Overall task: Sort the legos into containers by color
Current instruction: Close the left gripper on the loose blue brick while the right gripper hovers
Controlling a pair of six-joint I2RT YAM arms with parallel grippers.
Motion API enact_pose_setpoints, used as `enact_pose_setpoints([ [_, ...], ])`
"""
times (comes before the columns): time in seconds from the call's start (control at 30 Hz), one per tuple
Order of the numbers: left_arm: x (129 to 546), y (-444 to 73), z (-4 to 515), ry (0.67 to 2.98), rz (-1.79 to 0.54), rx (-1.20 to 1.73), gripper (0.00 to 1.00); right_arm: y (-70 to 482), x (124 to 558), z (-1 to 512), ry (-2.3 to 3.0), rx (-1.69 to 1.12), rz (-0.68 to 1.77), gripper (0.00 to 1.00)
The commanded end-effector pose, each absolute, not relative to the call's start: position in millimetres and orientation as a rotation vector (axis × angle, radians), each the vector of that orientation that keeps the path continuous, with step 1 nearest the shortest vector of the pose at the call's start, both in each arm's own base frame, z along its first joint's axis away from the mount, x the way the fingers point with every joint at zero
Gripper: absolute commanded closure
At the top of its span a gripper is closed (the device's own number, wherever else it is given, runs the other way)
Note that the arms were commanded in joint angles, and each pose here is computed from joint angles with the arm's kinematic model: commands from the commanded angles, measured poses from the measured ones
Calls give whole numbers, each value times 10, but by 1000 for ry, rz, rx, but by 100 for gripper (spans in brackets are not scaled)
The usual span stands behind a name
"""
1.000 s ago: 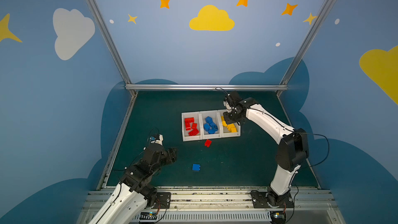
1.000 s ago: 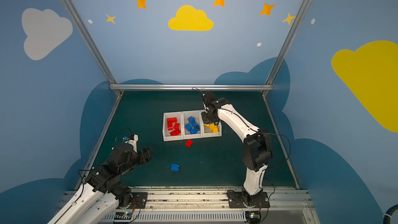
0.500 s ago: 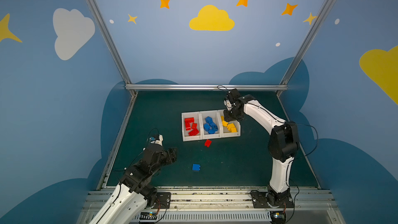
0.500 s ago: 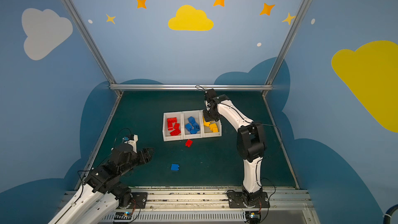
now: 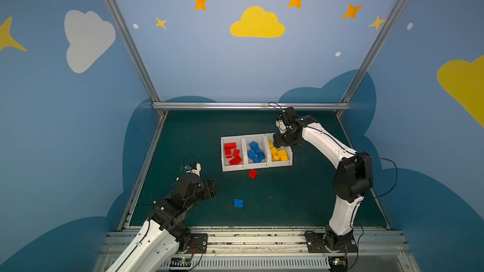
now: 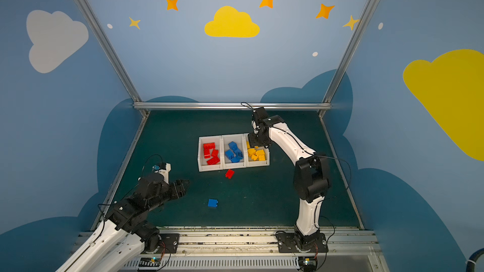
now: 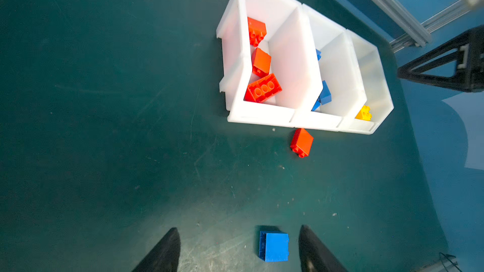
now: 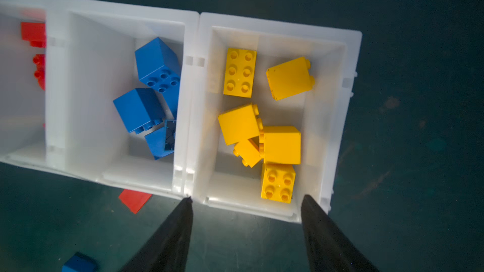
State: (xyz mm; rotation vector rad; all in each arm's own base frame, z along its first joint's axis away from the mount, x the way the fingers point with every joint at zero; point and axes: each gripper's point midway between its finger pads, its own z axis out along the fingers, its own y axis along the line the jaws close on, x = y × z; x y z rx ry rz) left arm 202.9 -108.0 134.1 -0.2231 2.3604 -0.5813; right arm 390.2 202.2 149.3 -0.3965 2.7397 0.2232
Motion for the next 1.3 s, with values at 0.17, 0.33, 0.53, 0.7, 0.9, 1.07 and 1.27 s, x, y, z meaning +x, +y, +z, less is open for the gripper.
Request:
enact_pose_setpoints([
  [0.17,2041,-1372,1232,2421,-644,-91,30,1893,3511,1687,2709,-314,312,33],
  [0.33,2019,-1635,1107,2473,-644,14,31,1772,3301,1693,2709,-273,314,33],
  [0.53,1948,-1835,859,2613,-524,116,31,1665,3126,1669,2708,-231,312,33],
  [0.7,1935,-2031,758,2676,-455,203,30,1626,3057,1639,2718,-221,309,32],
  [0.9,1851,-2209,584,2760,-379,306,30,1628,3007,1591,2734,-221,322,33],
  [1.07,1781,-2259,422,2836,-285,348,30,1616,2980,1569,2738,-214,325,33],
  [1.27,1734,-2318,287,2892,-199,395,30,1612,2948,1531,2745,-210,331,32],
])
